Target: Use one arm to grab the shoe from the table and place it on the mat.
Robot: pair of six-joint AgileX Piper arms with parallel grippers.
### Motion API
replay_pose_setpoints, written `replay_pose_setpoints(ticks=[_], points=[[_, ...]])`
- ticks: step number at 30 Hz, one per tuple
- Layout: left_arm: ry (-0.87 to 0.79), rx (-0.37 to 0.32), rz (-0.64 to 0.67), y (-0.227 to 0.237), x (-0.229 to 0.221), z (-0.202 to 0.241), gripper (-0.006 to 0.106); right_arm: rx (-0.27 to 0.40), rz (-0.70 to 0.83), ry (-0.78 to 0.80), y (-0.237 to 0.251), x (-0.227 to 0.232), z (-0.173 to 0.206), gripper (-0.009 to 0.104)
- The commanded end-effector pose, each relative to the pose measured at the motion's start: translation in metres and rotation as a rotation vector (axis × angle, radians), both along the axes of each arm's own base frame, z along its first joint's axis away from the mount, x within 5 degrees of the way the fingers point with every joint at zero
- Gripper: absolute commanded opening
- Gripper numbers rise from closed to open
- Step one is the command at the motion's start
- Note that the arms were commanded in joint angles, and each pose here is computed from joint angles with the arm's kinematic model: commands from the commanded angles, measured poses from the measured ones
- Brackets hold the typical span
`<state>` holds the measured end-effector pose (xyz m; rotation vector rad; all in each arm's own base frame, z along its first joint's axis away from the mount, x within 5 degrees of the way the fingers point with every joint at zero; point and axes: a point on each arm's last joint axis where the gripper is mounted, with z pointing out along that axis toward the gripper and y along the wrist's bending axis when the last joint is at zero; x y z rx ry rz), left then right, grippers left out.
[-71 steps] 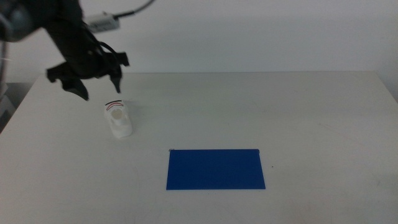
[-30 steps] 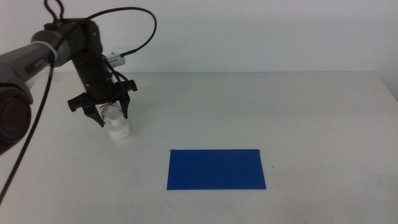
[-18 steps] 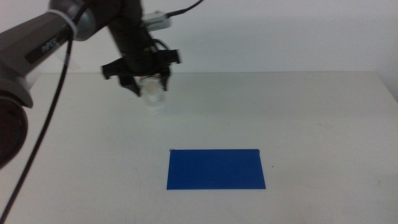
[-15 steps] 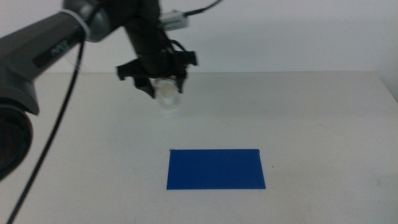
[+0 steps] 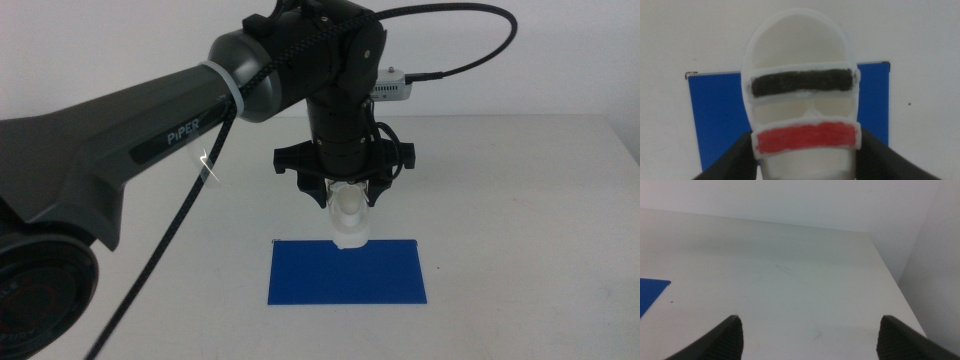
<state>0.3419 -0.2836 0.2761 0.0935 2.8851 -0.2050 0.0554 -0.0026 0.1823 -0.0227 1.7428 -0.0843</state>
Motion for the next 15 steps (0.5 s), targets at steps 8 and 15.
replay_pose_setpoints(ticks=[8,15], points=[[-0.024,-0.009,-0.024,-0.0029,-0.0232,0.0342,-0.001,-0.021,0.0,-0.064,-0.0002,0.0013,0.0047,0.078],[0.002,-0.052,0.073,-0.0044,-0.024,0.0343,-0.001,-0.021,0.0,-0.064,-0.0002,0.0013,0.0047,0.078]])
